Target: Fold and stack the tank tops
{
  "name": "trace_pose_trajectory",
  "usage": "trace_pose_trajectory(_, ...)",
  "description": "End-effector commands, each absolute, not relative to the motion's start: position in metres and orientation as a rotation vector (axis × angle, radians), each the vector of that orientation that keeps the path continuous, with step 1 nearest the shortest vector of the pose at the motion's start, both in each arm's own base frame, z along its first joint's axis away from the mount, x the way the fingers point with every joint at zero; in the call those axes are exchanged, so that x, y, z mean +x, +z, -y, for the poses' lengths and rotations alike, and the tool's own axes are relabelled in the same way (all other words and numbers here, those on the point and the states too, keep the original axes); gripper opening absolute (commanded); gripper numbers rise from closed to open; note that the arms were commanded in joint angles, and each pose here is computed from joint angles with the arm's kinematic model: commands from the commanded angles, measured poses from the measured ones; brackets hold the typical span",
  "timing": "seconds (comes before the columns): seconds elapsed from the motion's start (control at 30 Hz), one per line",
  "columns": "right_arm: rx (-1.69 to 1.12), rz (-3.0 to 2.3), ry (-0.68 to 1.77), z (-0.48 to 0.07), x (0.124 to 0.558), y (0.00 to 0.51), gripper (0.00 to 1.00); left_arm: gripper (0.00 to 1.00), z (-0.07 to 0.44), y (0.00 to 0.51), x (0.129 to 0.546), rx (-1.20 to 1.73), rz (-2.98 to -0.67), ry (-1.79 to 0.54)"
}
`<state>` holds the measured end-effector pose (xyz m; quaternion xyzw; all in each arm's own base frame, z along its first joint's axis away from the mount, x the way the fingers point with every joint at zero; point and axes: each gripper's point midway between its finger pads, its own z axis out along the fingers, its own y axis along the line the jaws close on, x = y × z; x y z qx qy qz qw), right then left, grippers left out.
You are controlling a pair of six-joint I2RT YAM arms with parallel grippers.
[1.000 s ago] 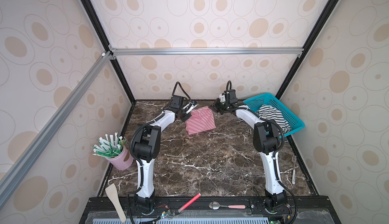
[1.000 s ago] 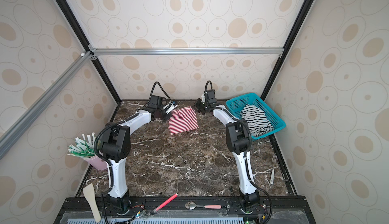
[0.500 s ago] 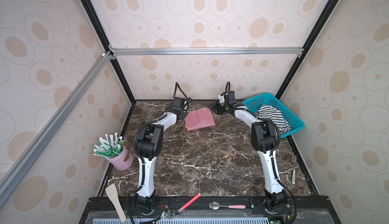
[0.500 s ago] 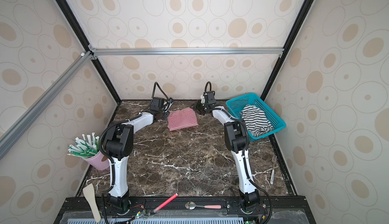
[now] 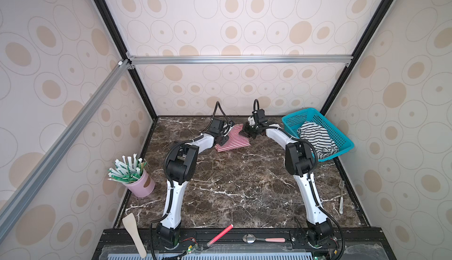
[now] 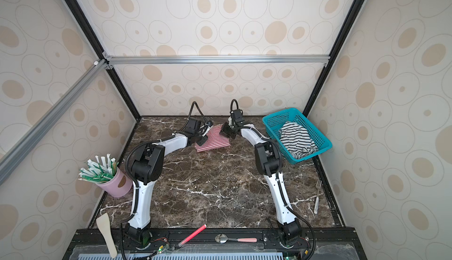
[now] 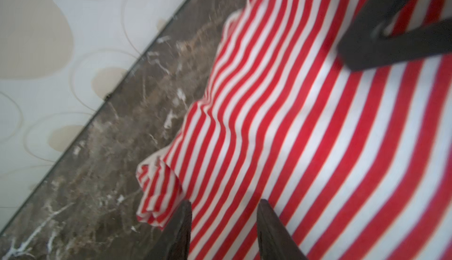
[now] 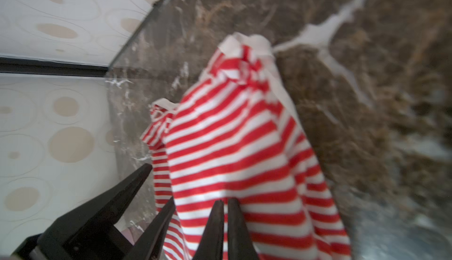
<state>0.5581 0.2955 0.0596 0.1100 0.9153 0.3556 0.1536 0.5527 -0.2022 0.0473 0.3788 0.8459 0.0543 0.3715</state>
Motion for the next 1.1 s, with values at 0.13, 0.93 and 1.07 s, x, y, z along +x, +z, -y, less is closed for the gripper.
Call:
trace_pose_trajectory(0.13, 0.309, -2.823, 0.824, -0.274, 0.516, 0.015, 0.09, 0.44, 0.168, 0.03, 0.544, 0.982, -2.264, 0.317)
trace_pose_trajectory(0.93, -0.232, -2.663, 1.236, -0.458, 0.348, 0.087, 0.24, 0.43, -0.028, 0.064, 0.434, 0.627, -2.45, 0.813)
trace_pose_trajectory(1.07, -0.234, -2.615, 1.164, -0.431, 0.346, 0.116, 0.32, 0.45, -0.002, 0.104, 0.43, 0.551, -2.369, 0.602)
